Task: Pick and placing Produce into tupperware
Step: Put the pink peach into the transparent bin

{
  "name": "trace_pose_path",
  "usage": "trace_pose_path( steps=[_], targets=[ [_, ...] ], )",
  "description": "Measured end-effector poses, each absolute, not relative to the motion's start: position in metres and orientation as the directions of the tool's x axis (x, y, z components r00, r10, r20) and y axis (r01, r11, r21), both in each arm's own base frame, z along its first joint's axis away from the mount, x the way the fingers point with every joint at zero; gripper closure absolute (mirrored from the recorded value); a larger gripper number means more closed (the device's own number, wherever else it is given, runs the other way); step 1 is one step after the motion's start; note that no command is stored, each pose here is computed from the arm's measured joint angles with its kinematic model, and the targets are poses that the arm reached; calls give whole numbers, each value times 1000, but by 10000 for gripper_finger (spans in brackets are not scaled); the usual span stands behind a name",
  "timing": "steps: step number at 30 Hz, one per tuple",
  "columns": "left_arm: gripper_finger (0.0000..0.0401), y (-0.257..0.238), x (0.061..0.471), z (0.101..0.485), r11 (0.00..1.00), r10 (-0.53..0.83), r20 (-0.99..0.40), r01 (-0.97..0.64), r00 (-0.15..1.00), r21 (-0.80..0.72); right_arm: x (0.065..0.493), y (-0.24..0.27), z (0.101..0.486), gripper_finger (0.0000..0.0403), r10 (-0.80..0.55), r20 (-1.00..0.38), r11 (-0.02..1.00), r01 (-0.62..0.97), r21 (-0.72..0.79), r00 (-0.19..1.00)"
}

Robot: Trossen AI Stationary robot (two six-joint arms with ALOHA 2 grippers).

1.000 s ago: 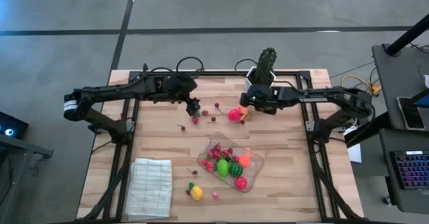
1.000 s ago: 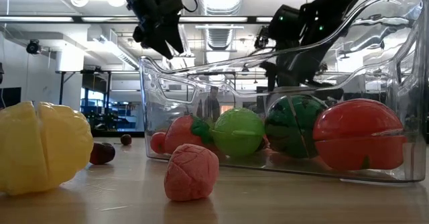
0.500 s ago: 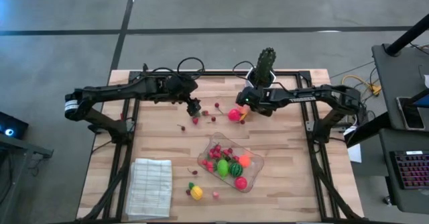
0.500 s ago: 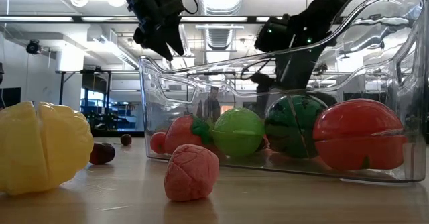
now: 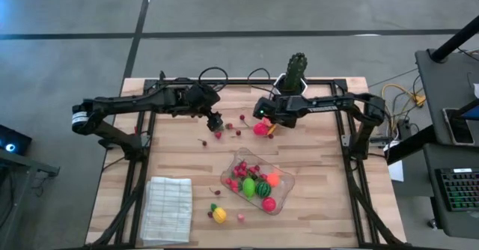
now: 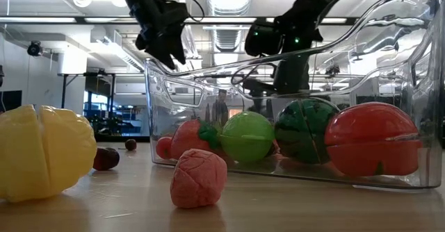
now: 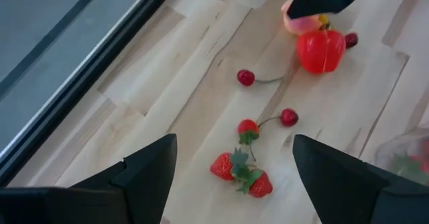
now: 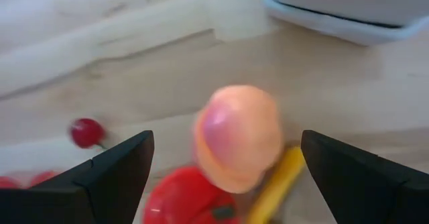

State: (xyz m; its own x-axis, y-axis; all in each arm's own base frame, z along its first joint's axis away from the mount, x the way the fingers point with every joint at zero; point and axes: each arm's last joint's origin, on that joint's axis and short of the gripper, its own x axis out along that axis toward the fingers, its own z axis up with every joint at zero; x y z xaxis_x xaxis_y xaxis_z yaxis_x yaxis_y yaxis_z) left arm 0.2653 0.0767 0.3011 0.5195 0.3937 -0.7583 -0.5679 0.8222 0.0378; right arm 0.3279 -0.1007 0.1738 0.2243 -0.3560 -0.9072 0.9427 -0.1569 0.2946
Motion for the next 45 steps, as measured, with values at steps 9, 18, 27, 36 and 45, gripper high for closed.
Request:
trace_pose_path(
  steps=[9, 18, 27, 36, 45],
  targets=[
    [118, 76, 263, 296, 823, 391, -767, -567, 510, 42, 330, -95, 167, 33, -341, -926, -191, 952, 238, 163],
    [118, 76, 263, 296, 834, 390, -765, -548, 512, 59, 326, -95, 161, 33, -398, -910, -290, 925, 247, 118],
    [118, 76, 263, 296, 846, 386, -767, -529, 513, 71, 326, -95, 160, 84, -402, -908, -293, 924, 245, 114],
    [118, 76, 263, 296, 846, 386, -767, -529, 513, 72, 325, -95, 159, 127, -401, -909, -291, 926, 243, 112],
    [118, 76, 263, 296, 846, 386, -766, -529, 513, 72, 325, -95, 159, 156, -401, -909, -290, 926, 243, 113]
  ],
)
